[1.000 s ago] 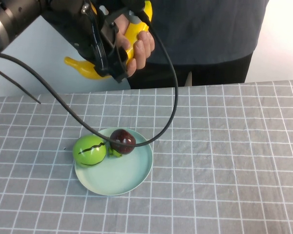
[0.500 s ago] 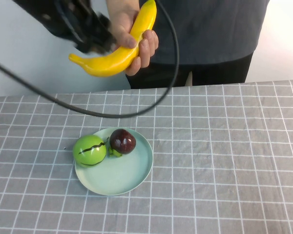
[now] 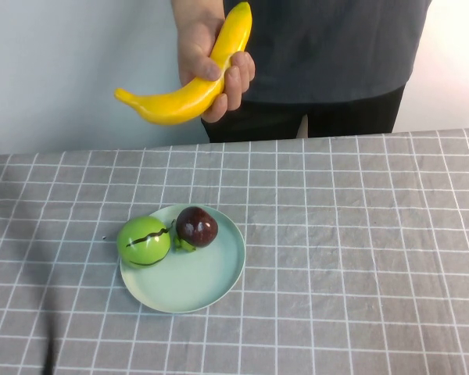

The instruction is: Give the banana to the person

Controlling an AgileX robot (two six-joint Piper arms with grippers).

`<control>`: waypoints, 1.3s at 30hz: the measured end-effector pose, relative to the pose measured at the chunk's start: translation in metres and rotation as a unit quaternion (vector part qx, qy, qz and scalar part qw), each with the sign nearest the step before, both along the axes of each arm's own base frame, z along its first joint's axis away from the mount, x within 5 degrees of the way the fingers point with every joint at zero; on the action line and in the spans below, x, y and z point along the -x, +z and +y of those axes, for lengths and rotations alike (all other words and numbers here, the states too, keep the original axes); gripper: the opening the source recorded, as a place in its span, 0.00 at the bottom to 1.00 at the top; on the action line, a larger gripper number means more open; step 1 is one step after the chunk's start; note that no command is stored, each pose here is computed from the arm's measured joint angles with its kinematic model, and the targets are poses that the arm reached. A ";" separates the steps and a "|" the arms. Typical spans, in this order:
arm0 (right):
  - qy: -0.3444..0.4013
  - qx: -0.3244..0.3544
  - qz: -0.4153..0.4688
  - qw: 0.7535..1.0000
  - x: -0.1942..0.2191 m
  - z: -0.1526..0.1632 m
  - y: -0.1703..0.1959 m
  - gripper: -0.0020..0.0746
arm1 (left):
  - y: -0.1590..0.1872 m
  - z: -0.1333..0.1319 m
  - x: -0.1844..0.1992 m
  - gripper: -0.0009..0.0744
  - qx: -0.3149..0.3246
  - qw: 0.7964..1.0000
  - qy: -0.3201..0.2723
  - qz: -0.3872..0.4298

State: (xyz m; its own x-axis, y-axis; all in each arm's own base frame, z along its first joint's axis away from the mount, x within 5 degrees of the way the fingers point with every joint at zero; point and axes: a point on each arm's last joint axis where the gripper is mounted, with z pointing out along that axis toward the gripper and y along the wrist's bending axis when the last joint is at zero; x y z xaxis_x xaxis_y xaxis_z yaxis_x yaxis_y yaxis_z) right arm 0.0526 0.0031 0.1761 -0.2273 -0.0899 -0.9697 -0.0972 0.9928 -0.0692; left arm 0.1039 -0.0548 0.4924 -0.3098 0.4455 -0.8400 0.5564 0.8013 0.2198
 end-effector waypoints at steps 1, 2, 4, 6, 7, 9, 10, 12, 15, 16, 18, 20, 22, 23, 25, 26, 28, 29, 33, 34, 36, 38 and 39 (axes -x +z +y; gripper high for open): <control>0.000 0.000 0.000 1.000 0.000 0.000 0.000 0.01 | -0.010 0.006 0.011 0.01 0.008 1.000 0.002 -0.006; 0.000 0.000 0.000 1.000 0.000 0.000 0.000 0.01 | -0.024 0.009 0.017 0.01 0.010 1.000 0.004 -0.003; 0.000 0.000 0.000 1.000 0.000 0.000 0.000 0.01 | -0.050 0.017 0.032 0.01 0.022 1.000 0.007 -0.011; 0.000 0.000 0.000 1.000 0.000 0.000 0.000 0.01 | -0.072 0.022 0.043 0.01 0.038 0.999 0.006 -0.024; 0.000 0.000 0.000 1.000 0.000 0.000 0.000 0.01 | -0.084 0.023 0.046 0.01 0.046 0.999 0.003 -0.026; 0.000 0.000 0.000 1.000 0.000 0.000 0.000 0.01 | -0.105 0.023 0.049 0.01 0.058 0.998 -0.001 -0.026; 0.000 0.000 0.000 1.000 0.000 0.000 0.000 0.01 | -0.116 0.022 0.049 0.01 0.065 0.998 -0.004 -0.021; 0.000 0.000 0.000 1.000 0.000 0.000 0.000 0.01 | -0.137 0.019 0.048 0.01 0.067 0.998 -0.007 0.001; 0.000 0.000 0.000 1.000 0.000 0.000 0.000 0.01 | -0.162 0.018 0.042 0.01 0.047 0.999 -0.001 0.021; 0.000 0.000 0.000 1.000 0.000 0.000 0.000 0.01 | -0.170 0.018 0.041 0.01 0.039 0.999 0.001 0.028; 0.000 0.000 0.000 1.000 0.000 0.000 0.000 0.01 | -0.180 0.017 0.040 0.01 0.039 0.998 0.010 0.047; 0.000 0.000 0.000 1.000 0.000 0.000 0.000 0.01 | -0.188 0.017 0.039 0.01 0.051 0.996 0.020 0.066; 0.000 0.000 0.000 1.000 0.000 0.000 0.000 0.01 | -0.191 0.016 0.038 0.01 0.062 0.995 0.025 0.068; 0.000 0.000 0.000 1.000 0.000 0.000 0.000 0.01 | -0.192 0.015 0.037 0.01 0.071 0.995 0.028 0.062; 0.000 0.000 0.000 1.000 0.000 0.000 0.000 0.01 | -0.194 0.013 0.033 0.01 0.091 0.994 0.029 0.043; 0.000 0.000 0.000 1.000 0.000 0.000 0.000 0.01 | -0.195 0.011 0.030 0.01 0.108 0.994 0.029 0.023; 0.000 0.000 0.000 1.000 0.000 0.000 0.000 0.01 | -0.201 0.008 0.024 0.01 0.137 0.990 0.029 -0.009; 0.000 0.000 0.000 1.000 0.000 0.000 0.000 0.01 | -0.207 0.007 0.022 0.01 0.153 0.987 0.031 -0.024; 0.000 0.000 0.000 1.000 0.000 0.000 0.000 0.01 | -0.241 0.006 0.016 0.01 0.203 0.975 0.037 -0.084; 0.000 0.000 0.000 1.000 0.000 0.000 0.000 0.01 | -0.250 0.007 0.017 0.01 0.216 0.970 0.038 -0.104; 0.000 0.000 0.000 1.000 0.000 0.000 0.000 0.01 | -0.262 0.010 0.020 0.01 0.238 0.959 0.036 -0.147; 0.000 0.000 0.000 1.000 0.000 0.000 0.000 0.01 | -0.273 0.015 0.025 0.01 0.247 0.950 0.040 -0.186; 0.000 0.000 0.000 1.000 0.000 0.000 0.000 0.01 | -0.275 0.018 0.026 0.01 0.251 0.947 0.044 -0.198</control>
State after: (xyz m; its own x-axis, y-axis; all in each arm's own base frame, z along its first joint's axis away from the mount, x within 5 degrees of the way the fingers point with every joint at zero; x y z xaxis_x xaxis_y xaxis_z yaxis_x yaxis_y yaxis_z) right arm 0.0526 0.0031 0.1761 -0.2273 -0.0899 -0.9697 -0.0972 0.9928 -0.0692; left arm 0.0775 -0.0373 0.2176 0.0558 -0.0535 -0.9970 0.4366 0.8994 -0.0238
